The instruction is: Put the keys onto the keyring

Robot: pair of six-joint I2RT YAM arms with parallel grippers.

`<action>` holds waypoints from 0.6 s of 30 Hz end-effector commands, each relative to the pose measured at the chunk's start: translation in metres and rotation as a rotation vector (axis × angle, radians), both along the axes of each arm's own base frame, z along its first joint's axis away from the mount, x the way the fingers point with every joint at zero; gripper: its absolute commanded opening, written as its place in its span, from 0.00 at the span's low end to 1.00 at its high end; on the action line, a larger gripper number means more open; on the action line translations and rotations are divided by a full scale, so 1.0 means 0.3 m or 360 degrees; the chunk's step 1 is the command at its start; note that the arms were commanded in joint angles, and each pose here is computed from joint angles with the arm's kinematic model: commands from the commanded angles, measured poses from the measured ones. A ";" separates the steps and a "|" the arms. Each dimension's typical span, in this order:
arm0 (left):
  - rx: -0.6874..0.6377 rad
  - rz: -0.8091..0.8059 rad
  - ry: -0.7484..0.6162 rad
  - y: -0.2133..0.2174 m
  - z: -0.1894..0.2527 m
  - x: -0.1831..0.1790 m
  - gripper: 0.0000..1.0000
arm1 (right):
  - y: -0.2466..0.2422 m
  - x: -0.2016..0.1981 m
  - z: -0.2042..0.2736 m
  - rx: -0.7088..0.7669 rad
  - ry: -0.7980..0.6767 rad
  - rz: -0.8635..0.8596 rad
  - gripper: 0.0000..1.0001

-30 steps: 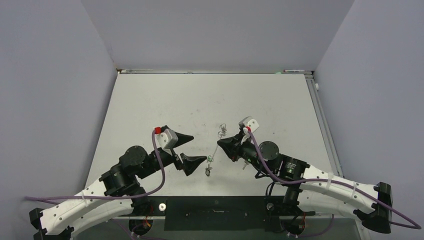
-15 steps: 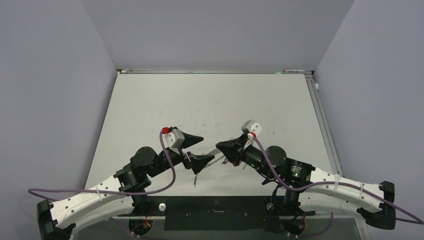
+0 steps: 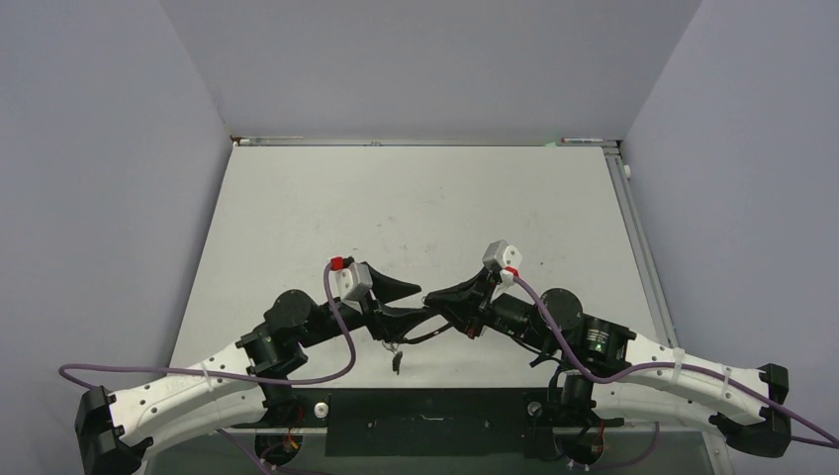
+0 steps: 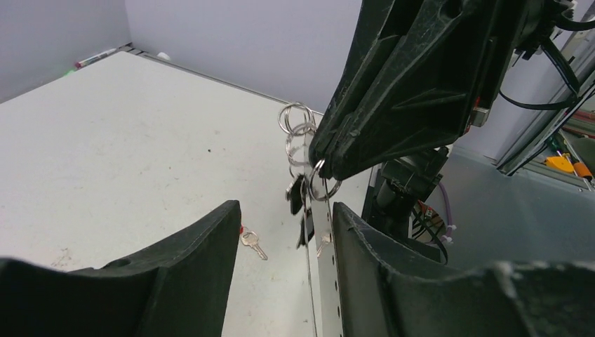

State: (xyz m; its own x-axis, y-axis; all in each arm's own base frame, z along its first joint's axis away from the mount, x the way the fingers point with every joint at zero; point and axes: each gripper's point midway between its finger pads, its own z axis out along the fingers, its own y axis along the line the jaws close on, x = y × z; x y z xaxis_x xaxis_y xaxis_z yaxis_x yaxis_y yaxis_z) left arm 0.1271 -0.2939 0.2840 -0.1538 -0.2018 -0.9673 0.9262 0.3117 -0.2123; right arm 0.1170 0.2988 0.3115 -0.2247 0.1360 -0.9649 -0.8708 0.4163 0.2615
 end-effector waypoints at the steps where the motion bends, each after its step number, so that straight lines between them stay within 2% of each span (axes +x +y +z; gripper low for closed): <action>1: -0.0139 -0.0094 -0.0126 -0.009 0.099 -0.037 0.45 | 0.007 -0.064 0.147 0.0189 -0.0050 0.0152 0.05; 4: -0.0164 -0.0133 -0.0149 -0.009 0.108 -0.057 0.33 | 0.010 -0.076 0.147 0.0196 -0.0049 0.0181 0.05; 8: -0.0170 -0.0121 -0.0133 -0.007 0.107 -0.058 0.05 | 0.014 -0.085 0.148 0.0207 -0.0042 0.0206 0.05; 10: -0.0159 -0.0117 -0.0127 -0.008 0.102 -0.059 0.01 | 0.016 -0.092 0.150 0.0219 -0.0042 0.0224 0.05; 12: -0.0167 -0.0127 -0.0129 -0.009 0.103 -0.066 0.02 | 0.019 -0.102 0.152 0.0227 -0.0043 0.0251 0.05; 13: -0.0181 -0.0141 -0.0135 -0.008 0.108 -0.073 0.09 | 0.021 -0.106 0.152 0.0231 -0.0043 0.0264 0.05; 14: -0.0194 -0.0154 -0.0141 -0.009 0.110 -0.079 0.21 | 0.022 -0.110 0.153 0.0234 -0.0047 0.0275 0.05; 15: -0.0207 -0.0164 -0.0145 -0.007 0.114 -0.084 0.30 | 0.023 -0.114 0.155 0.0237 -0.0048 0.0288 0.05; 16: -0.0221 -0.0175 -0.0155 -0.005 0.121 -0.090 0.34 | 0.024 -0.118 0.155 0.0236 -0.0050 0.0297 0.05; 18: -0.0227 -0.0187 -0.0163 -0.003 0.125 -0.096 0.37 | 0.025 -0.127 0.156 0.0236 -0.0050 0.0319 0.05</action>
